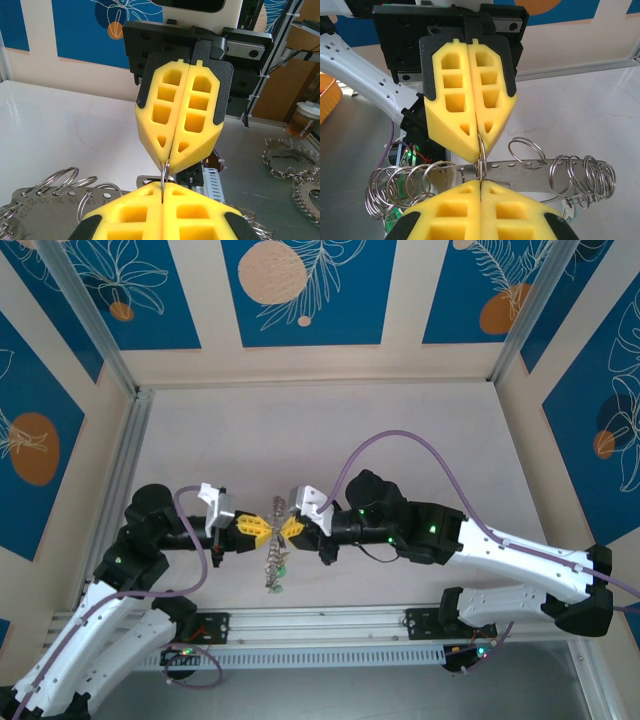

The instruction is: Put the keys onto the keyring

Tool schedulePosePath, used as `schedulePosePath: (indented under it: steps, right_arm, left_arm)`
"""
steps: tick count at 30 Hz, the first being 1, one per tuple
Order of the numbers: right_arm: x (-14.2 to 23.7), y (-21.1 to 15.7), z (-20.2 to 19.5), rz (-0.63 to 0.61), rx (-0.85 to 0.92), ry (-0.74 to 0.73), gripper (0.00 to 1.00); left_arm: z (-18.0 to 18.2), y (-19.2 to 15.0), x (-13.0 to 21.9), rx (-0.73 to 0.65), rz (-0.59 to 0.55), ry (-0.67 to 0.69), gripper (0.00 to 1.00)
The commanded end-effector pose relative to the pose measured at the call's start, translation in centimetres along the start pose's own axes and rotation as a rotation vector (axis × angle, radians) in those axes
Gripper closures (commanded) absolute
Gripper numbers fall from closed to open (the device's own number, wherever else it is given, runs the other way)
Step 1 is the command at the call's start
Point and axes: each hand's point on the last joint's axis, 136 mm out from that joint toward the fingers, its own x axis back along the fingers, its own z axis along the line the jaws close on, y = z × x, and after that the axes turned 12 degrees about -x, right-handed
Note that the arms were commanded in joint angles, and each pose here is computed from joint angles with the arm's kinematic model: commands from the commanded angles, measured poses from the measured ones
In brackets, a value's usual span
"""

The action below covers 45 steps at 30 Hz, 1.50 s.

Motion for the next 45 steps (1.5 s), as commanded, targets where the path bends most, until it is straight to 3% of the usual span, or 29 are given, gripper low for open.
schedulePosePath:
  steps: [1,18,33,40,45]
  right_arm:
    - [1.3,3.3,1.2,-0.099,0.041,0.043,1.00]
    - [2.1,4.1,1.8,-0.140,0.060,0.070,1.00]
    - [2.4,2.9,1.2,-0.103,0.023,0.038,1.00]
    - [2.3,1.9,0.2,-0.011,0.031,-0.024,0.70]
    - [2.0,1.5,-0.1,0.030,0.033,-0.038,0.67]
  left_arm:
    - [-0.2,1.3,0.2,-0.058,-0.031,0.004,1.00]
    - [0.0,1.2,0.2,-0.058,-0.025,0.010,1.00]
    - [0.0,1.2,0.2,-0.055,-0.027,0.010,1.00]
    - [-0.1,1.2,0.1,-0.054,-0.028,0.005,1.00]
    - [0.0,1.3,0.2,-0.055,-0.028,0.008,1.00]
